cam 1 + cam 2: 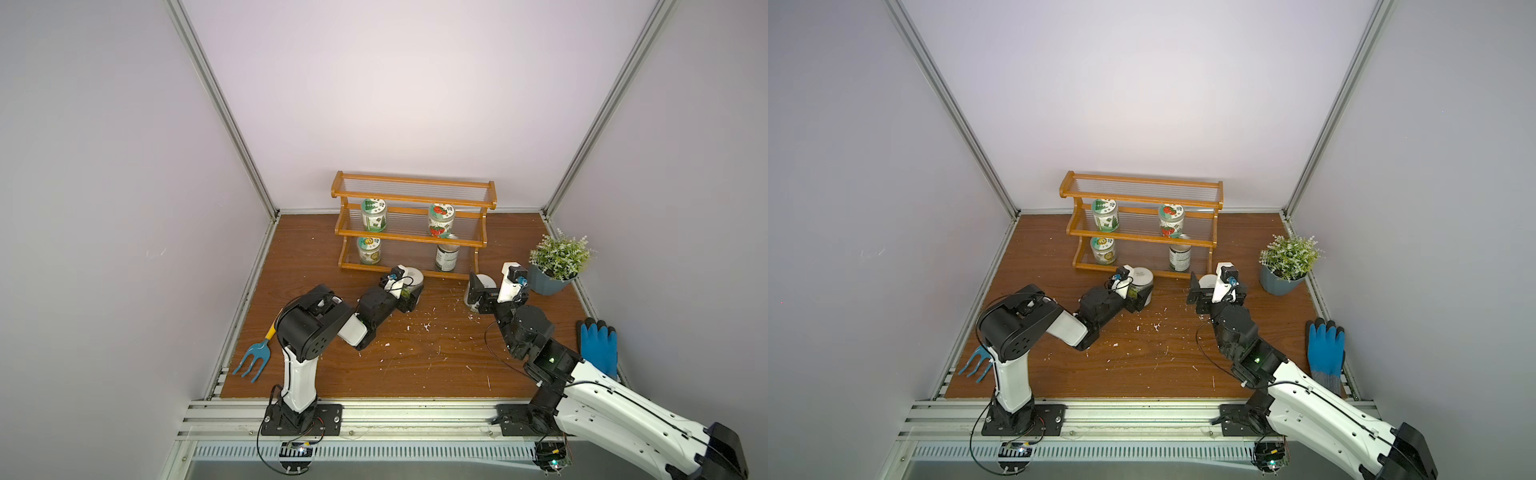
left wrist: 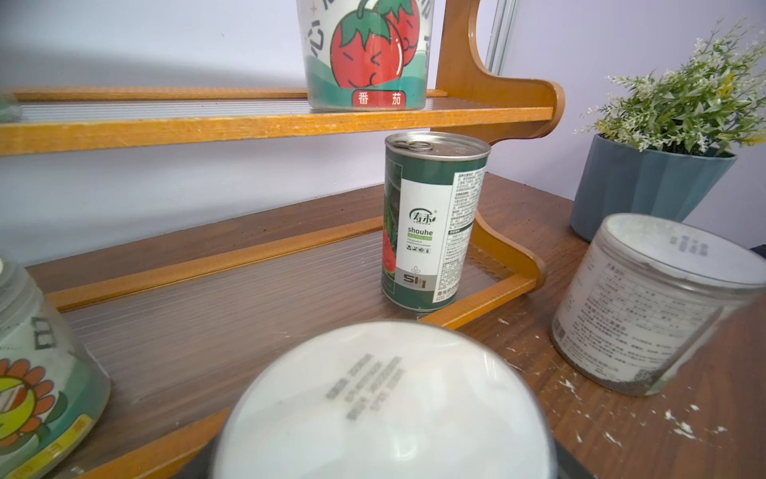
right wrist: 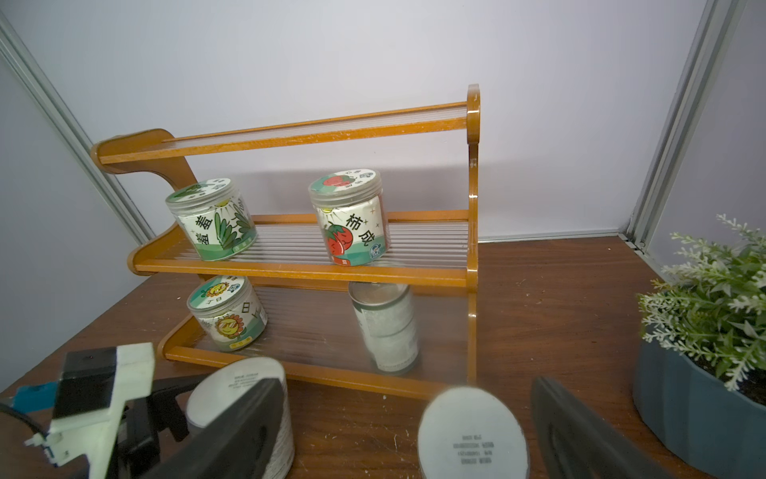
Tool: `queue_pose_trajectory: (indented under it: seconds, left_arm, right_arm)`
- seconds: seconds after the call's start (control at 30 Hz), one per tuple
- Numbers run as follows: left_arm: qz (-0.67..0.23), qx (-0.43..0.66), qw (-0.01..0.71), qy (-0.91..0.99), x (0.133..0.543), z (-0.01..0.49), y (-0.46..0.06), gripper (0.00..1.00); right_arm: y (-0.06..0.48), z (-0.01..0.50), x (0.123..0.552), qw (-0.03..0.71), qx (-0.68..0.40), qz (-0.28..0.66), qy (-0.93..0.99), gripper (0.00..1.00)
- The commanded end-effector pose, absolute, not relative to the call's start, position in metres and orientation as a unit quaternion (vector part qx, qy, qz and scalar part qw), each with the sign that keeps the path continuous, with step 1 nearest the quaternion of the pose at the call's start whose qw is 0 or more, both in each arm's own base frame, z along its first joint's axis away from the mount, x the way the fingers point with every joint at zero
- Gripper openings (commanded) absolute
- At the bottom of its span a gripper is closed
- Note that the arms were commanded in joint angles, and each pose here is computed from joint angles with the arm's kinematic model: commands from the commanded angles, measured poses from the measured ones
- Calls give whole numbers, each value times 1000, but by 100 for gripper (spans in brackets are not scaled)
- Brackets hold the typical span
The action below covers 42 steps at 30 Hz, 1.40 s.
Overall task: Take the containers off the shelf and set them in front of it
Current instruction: Place the container at the center of the board.
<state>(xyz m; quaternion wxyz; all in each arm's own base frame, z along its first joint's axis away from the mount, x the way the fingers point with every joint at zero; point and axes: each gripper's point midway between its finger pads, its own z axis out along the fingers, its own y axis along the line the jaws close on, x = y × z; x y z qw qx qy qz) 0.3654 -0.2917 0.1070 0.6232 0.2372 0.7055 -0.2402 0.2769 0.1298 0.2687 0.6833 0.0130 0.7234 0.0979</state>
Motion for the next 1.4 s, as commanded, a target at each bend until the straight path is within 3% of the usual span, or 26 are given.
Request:
queue_pose_trajectory:
  seconds: [0.0, 0.17, 0.8, 1.13, 1.37]
  left_arm:
    - [-251, 229, 644, 685, 371, 124, -293, 88]
    - [-252, 233, 645, 683, 367, 126, -292, 100]
    - [-238, 216, 675, 664, 353, 173, -275, 100]
    - [-218, 215, 691, 655, 341, 235, -258, 100]
    - [-193, 216, 654, 699, 345, 238, -239, 100]
  right_arm:
    - [132, 284, 278, 697, 14, 111, 708, 99]
    - [131, 287, 277, 699, 13, 112, 706, 99]
    - [152, 291, 289, 688, -11, 124, 715, 99]
    - [184, 305, 322, 681, -59, 136, 717, 99]
    - [197, 304, 356, 675, -89, 135, 720, 99]
